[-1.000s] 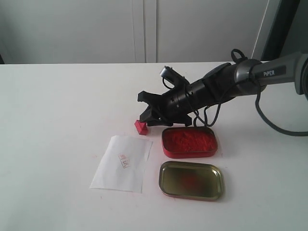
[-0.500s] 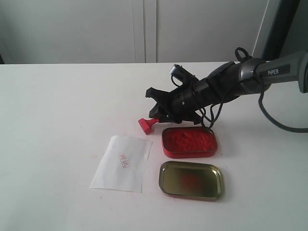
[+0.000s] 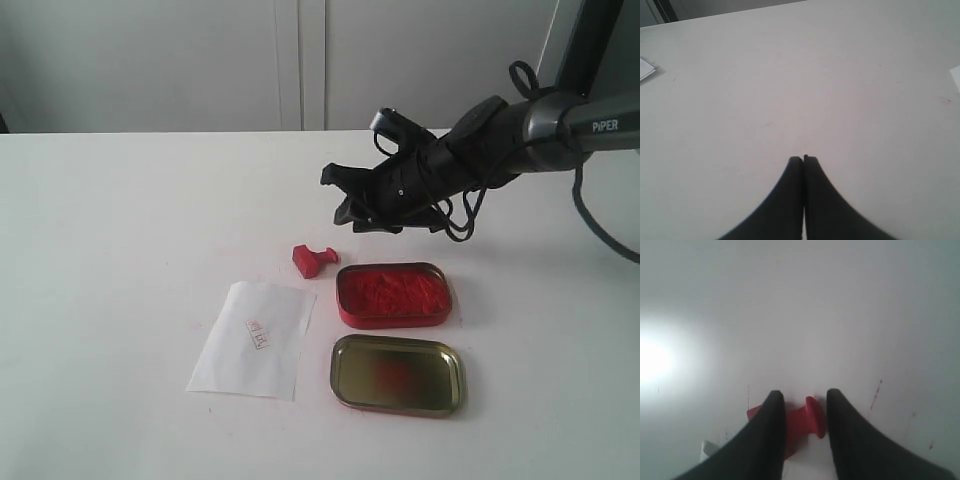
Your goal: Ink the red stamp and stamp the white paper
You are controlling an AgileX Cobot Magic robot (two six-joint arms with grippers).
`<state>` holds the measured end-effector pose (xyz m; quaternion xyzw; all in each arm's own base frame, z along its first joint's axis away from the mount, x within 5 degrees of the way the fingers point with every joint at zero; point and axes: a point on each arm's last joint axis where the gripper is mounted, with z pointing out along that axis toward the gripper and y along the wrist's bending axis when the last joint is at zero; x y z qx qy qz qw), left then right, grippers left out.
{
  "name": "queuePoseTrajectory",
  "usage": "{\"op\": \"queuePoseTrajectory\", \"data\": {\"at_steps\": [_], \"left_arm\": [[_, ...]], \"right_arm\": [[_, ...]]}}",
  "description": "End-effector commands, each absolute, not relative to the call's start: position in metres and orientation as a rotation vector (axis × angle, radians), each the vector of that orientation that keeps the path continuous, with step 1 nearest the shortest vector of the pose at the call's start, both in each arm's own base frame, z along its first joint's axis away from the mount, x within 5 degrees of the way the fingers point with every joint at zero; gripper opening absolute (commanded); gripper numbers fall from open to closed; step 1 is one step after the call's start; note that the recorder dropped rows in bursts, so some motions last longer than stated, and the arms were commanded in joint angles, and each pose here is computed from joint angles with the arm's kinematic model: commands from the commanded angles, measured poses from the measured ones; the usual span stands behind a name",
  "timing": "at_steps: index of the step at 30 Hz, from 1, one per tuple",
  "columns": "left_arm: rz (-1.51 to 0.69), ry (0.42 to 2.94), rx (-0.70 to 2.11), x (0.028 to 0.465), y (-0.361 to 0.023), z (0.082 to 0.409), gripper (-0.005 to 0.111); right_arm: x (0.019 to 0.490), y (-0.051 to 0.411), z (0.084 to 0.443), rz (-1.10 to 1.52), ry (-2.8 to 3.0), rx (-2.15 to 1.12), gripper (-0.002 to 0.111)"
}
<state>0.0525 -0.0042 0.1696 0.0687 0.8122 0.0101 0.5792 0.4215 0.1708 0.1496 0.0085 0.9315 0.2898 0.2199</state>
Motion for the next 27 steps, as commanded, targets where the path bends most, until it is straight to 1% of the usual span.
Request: {"op": "queuePoseTrajectory", "data": {"at_steps": [1, 4, 9, 15, 21, 27], "left_arm": [[0.025, 1.895, 0.158, 0.052, -0.004, 0.169, 0.000], [0.025, 1.895, 0.158, 0.052, -0.004, 0.169, 0.000], [0.025, 1.895, 0.158, 0.052, -0.004, 0.169, 0.000], [0.025, 1.895, 0.158, 0.052, -0.004, 0.169, 0.000], [0.025, 1.895, 0.158, 0.052, -0.004, 0.169, 0.000], [0.025, 1.895, 0.158, 0.052, -0.004, 0.169, 0.000]], "right_arm": [[0.418, 0.167, 0.156, 0.800, 2.600, -0.007, 0.016], [0.416, 0.167, 0.156, 0.799, 2.617, -0.037, 0.001], [0.412, 0.167, 0.158, 0.810, 2.655, -0.032, 0.000], [0.406, 0.166, 0.176, 0.798, 2.654, -0.100, 0.000], [0.399, 0.157, 0.193, 0.678, 2.700, -0.095, 0.000], [0.390, 0.150, 0.200, 0.577, 2.769, -0.146, 0.000]]}}
